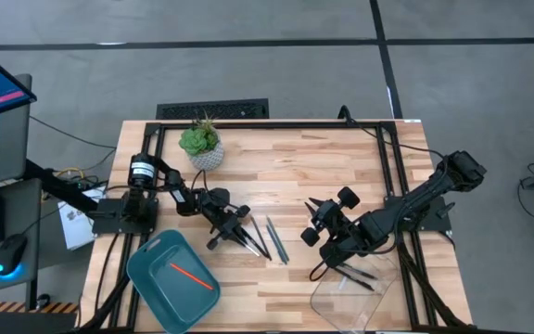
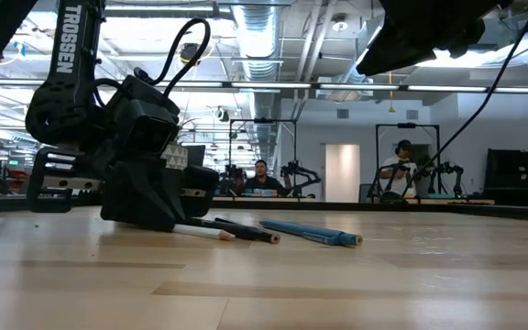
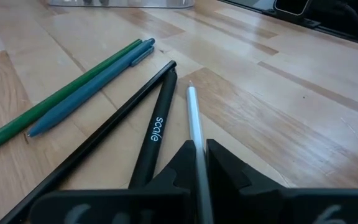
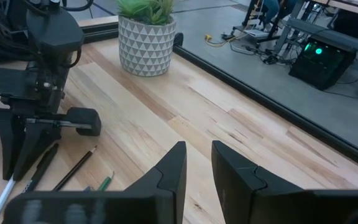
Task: Sort pens & pencils
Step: Put the white pencil into the blue bin
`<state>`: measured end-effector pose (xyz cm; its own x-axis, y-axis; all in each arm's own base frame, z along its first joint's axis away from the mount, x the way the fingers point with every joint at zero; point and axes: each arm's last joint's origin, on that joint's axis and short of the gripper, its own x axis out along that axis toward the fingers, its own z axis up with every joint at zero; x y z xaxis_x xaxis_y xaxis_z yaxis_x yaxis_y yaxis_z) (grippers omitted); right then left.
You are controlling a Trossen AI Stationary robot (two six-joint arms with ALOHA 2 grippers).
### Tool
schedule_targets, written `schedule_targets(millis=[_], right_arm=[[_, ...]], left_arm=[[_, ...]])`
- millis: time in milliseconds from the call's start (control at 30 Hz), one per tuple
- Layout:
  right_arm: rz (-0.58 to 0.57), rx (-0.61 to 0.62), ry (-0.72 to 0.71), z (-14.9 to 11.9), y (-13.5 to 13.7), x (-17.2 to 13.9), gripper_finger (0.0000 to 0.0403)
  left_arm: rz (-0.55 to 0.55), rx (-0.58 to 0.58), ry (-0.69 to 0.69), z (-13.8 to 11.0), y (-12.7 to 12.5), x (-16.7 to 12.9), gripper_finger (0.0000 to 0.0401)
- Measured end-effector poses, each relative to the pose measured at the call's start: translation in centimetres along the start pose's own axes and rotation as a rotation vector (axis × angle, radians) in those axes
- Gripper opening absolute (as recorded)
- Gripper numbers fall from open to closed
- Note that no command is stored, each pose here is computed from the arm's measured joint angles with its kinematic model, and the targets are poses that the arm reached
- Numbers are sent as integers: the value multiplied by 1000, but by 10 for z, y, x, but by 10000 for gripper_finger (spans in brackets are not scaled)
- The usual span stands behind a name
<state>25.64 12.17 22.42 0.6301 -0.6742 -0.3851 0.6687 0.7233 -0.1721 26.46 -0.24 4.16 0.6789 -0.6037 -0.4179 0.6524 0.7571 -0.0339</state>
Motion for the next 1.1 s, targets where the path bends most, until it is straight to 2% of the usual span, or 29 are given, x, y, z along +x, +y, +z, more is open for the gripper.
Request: schedule_targets(millis=[433, 700, 1100], right_arm=[[0, 0, 0, 0, 0, 0, 98], [0, 0, 0, 0, 0, 0, 98], [0, 0, 0, 0, 0, 0, 98]], left_arm=[[7, 17, -24, 2, 1, 0, 7], [28, 56, -89, 9, 2, 0, 8], [17, 49, -154, 18, 3, -1, 8]])
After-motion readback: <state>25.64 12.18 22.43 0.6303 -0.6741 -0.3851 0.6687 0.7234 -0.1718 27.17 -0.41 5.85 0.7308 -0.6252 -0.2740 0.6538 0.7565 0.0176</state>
